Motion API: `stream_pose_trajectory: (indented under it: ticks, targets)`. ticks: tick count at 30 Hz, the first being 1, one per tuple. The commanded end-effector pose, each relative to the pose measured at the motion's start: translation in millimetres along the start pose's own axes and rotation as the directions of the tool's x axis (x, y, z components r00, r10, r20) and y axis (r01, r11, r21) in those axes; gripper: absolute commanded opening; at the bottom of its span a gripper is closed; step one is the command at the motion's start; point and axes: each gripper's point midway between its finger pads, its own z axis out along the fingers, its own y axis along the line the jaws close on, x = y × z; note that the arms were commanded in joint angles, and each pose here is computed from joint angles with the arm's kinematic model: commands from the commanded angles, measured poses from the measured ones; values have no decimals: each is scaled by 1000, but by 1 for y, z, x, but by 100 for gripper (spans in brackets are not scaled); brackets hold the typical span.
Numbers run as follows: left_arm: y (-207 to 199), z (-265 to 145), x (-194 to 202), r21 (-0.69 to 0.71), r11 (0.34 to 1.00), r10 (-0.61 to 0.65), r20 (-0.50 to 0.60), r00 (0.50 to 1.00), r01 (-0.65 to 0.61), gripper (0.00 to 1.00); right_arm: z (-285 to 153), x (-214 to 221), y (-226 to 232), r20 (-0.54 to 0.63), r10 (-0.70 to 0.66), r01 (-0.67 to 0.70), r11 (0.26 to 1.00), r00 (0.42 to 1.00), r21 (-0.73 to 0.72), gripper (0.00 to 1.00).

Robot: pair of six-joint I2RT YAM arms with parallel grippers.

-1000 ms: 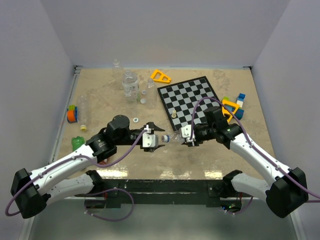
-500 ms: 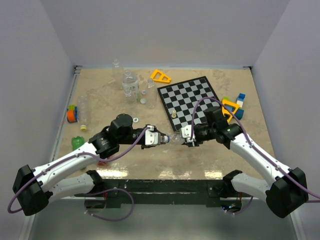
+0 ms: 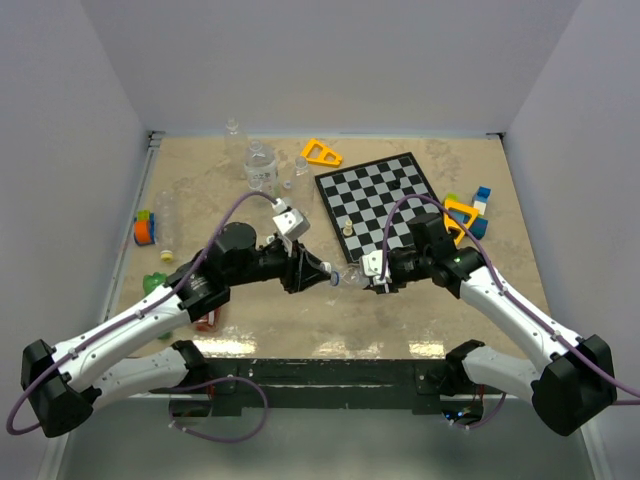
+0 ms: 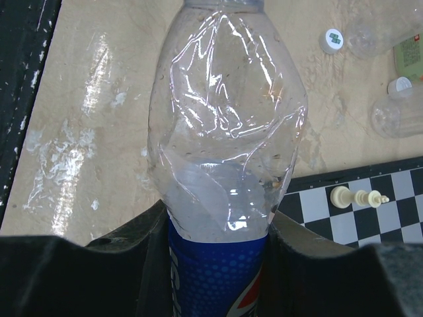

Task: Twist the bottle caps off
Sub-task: Unscrew the bottle cap from the plastic bottle.

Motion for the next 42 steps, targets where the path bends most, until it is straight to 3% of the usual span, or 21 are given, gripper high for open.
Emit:
stream_pose_trajectory:
  ticks: [1, 8, 16, 27, 42]
  targets:
    - [0, -10, -21, -106, 903, -410, 82, 908, 417, 0, -1, -2, -3, 5, -8, 8, 1000, 1000, 7, 16]
    - [2, -25, -45, -109, 797, -565, 213, 797, 594, 0, -2, -3, -3, 6, -10, 10, 1000, 1000, 9, 16]
    - [6, -21, -33, -153, 639, -729, 192, 657, 754, 0, -2, -4, -4, 7, -16, 16, 1000, 1000, 13, 16]
    - [25, -30, -30, -182, 607, -732, 253, 633, 774, 0, -3, -4, -4, 5, -16, 16, 1000, 1000, 14, 16]
    - [40, -33, -19, -231, 606, -709, 277, 649, 761, 0, -2, -4, -3, 5, -16, 16, 1000, 1000, 12, 16]
